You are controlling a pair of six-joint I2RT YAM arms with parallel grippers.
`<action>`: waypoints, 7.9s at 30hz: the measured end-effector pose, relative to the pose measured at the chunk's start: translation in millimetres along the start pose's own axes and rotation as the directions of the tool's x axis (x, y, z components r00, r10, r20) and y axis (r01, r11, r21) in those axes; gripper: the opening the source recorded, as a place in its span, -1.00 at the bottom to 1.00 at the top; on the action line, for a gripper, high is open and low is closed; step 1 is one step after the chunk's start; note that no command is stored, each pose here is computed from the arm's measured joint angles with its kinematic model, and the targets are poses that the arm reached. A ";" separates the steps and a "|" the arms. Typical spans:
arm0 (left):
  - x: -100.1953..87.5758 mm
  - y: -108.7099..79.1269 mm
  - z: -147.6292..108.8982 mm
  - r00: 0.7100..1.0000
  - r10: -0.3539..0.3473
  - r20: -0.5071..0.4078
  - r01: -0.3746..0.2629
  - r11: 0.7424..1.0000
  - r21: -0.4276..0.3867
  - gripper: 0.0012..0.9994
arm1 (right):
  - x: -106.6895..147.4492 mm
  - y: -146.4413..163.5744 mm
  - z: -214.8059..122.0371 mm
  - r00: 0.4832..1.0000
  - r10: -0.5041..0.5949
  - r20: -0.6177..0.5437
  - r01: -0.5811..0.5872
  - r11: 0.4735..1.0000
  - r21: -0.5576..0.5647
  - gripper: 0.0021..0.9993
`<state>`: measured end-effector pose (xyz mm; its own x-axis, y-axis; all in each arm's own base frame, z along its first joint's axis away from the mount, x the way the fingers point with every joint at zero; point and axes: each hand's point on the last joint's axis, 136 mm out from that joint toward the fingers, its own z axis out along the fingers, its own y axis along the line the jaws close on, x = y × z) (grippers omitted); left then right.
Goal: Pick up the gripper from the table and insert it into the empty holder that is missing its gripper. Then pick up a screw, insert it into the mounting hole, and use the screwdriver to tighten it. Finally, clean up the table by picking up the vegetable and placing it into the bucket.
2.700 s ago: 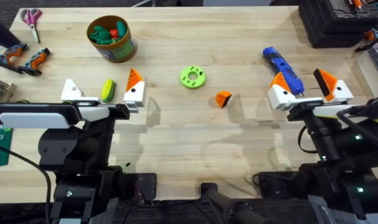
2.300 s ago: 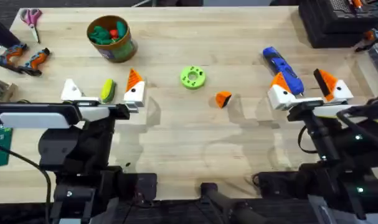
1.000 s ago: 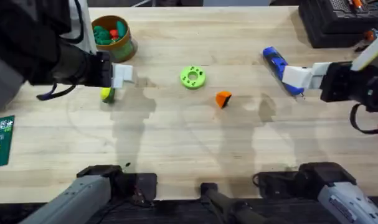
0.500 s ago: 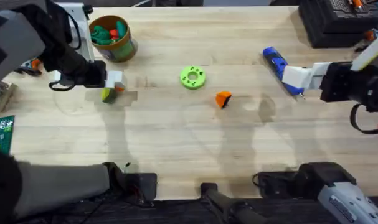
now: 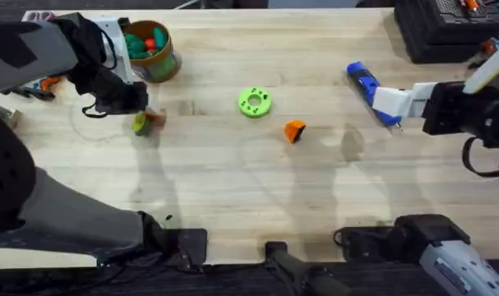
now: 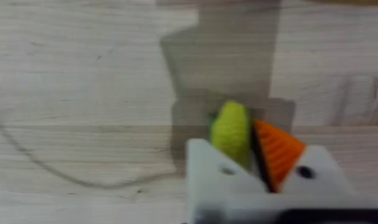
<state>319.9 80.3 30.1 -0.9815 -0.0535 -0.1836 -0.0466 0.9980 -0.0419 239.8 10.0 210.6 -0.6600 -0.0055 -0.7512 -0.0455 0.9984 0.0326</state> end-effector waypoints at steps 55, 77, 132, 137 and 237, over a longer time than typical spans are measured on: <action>32.8 -143.9 -181.8 0.586 -0.084 0.806 -0.386 0.846 0.368 0.97 | 0.0 0.0 0.0 1.000 0.000 0.000 0.000 1.000 0.000 0.99; 86.5 -173.3 -145.3 0.299 -0.033 0.954 -0.563 0.801 0.204 0.97 | 0.0 0.0 0.0 1.000 0.000 0.000 0.000 1.000 0.000 0.99; 110.1 -203.4 -147.3 0.309 -0.010 0.951 -0.708 0.665 0.237 0.97 | 0.0 0.1 0.0 1.000 0.000 0.000 0.000 1.000 0.000 0.99; 114.9 -207.4 -147.8 0.296 0.008 0.955 -0.737 0.638 0.223 0.97 | -6.8 0.5 -0.1 1.000 -0.001 0.028 0.001 1.000 -0.003 0.99; 154.5 -231.3 -151.1 0.222 0.078 0.972 -0.897 0.407 0.172 0.97 | 43.4 252.5 30.1 0.885 -0.163 -0.437 -0.392 0.246 -0.886 -0.99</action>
<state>151.0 -153.9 159.9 -0.0413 0.0344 -0.9986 0.8937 0.4481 -0.0215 222.2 263.5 166.3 -0.9039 -0.1921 -0.3821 -0.4171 0.1983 0.8869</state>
